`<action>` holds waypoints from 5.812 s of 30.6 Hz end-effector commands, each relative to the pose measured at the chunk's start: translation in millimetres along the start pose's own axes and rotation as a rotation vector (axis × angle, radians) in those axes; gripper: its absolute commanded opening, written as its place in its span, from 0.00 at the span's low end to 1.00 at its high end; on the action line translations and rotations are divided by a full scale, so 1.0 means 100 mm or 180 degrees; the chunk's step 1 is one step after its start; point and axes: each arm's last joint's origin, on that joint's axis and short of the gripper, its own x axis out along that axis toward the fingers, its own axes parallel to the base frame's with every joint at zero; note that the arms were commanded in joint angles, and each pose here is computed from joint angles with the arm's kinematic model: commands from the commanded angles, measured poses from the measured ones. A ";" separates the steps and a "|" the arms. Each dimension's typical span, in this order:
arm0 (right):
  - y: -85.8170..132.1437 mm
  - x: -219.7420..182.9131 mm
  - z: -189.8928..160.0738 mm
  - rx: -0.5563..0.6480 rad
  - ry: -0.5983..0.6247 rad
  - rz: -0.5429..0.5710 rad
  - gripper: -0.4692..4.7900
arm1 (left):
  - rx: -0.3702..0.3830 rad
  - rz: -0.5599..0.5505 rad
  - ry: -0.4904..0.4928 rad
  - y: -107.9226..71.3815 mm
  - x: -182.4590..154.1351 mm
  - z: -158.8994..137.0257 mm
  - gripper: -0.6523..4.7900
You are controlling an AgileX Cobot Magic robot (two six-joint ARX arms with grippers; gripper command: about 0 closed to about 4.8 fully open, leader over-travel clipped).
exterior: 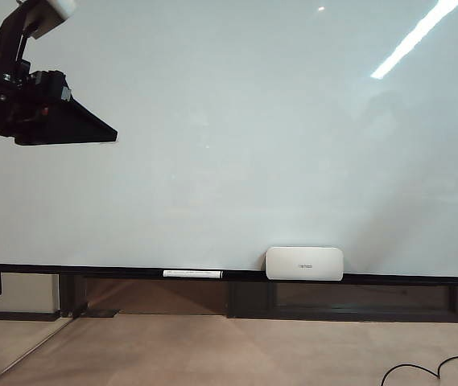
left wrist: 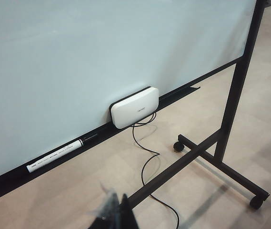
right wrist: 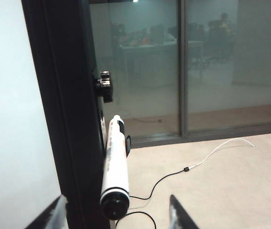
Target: Reach to the right to find the marker pen, pick it up, and write the number 13 on the whiteboard.
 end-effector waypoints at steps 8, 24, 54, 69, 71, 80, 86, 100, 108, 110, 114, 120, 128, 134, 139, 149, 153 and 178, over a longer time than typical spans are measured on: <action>0.07 0.11 0.10 -0.0074 -0.0097 0.0106 0.61 | 0.0026 0.0017 -0.0052 0.01 0.00 0.03 0.11; 0.15 0.30 0.10 -0.0331 0.0077 -0.0033 0.61 | 0.0027 0.0019 -0.0054 0.01 0.00 0.03 0.11; 0.10 0.40 0.07 -0.0355 0.0211 -0.0172 0.58 | -0.0004 0.0034 -0.0149 0.01 0.00 0.06 0.11; 0.10 0.40 0.06 -0.0382 0.0237 -0.0169 0.08 | 0.0001 0.0037 -0.0155 0.01 0.00 0.06 0.11; 0.09 0.40 0.05 -0.0378 0.0239 -0.0170 0.08 | -0.0004 0.0035 -0.0139 0.01 0.00 0.06 0.11; 0.05 0.34 0.16 -0.0112 0.0208 -0.0237 0.08 | -0.0051 -0.0302 -0.0145 -0.02 0.00 0.05 0.11; 0.08 0.23 0.40 -0.0076 0.0191 -0.0334 0.08 | -0.0255 -0.0501 -0.0156 -0.04 -0.01 0.05 0.11; 0.49 -0.43 0.89 -0.0029 0.0213 -0.0685 0.08 | -0.0384 -0.0773 -0.0345 -0.12 -0.21 0.26 0.11; 0.98 -0.94 1.11 0.0268 0.0181 -0.0616 0.08 | -0.0635 -0.0645 -0.0373 -0.19 -0.44 0.41 0.11; 1.18 -1.03 1.21 0.0312 0.0104 -0.0523 0.08 | -0.0633 -0.0545 -0.0466 -0.21 -0.53 0.47 0.11; 1.72 -0.99 1.44 0.0389 0.0115 -0.0062 0.08 | -0.0666 -0.0009 -0.0457 -0.24 -0.74 0.52 0.11; 2.29 -0.90 1.50 0.0464 0.0096 0.0561 0.08 | -0.0326 0.0612 -0.0499 -0.27 -0.96 0.64 0.11; 3.13 -0.89 1.46 0.0627 0.0195 0.1341 0.08 | -0.0098 0.0930 -0.0611 -0.24 -1.05 0.83 0.11; 3.65 -0.87 1.60 0.0687 0.0152 0.1781 0.08 | 0.0075 0.0985 -0.0598 -0.24 -1.05 0.84 0.11; 3.99 -0.77 1.79 0.0660 0.0184 0.2061 0.08 | 0.0122 0.1075 -0.0699 -0.23 -1.08 0.91 0.11; 4.43 -0.57 2.06 0.0713 0.0108 0.2331 0.08 | 0.0335 0.1099 -0.0834 -0.22 -1.12 1.07 0.11; 4.61 -0.48 2.10 0.0694 0.0041 0.2378 0.08 | 0.0403 0.0946 -0.0937 -0.23 -1.11 1.11 0.11; 5.09 -0.39 2.27 0.0532 -0.0432 0.1700 0.08 | 0.0468 0.0721 -0.1058 -0.24 -1.11 1.14 0.11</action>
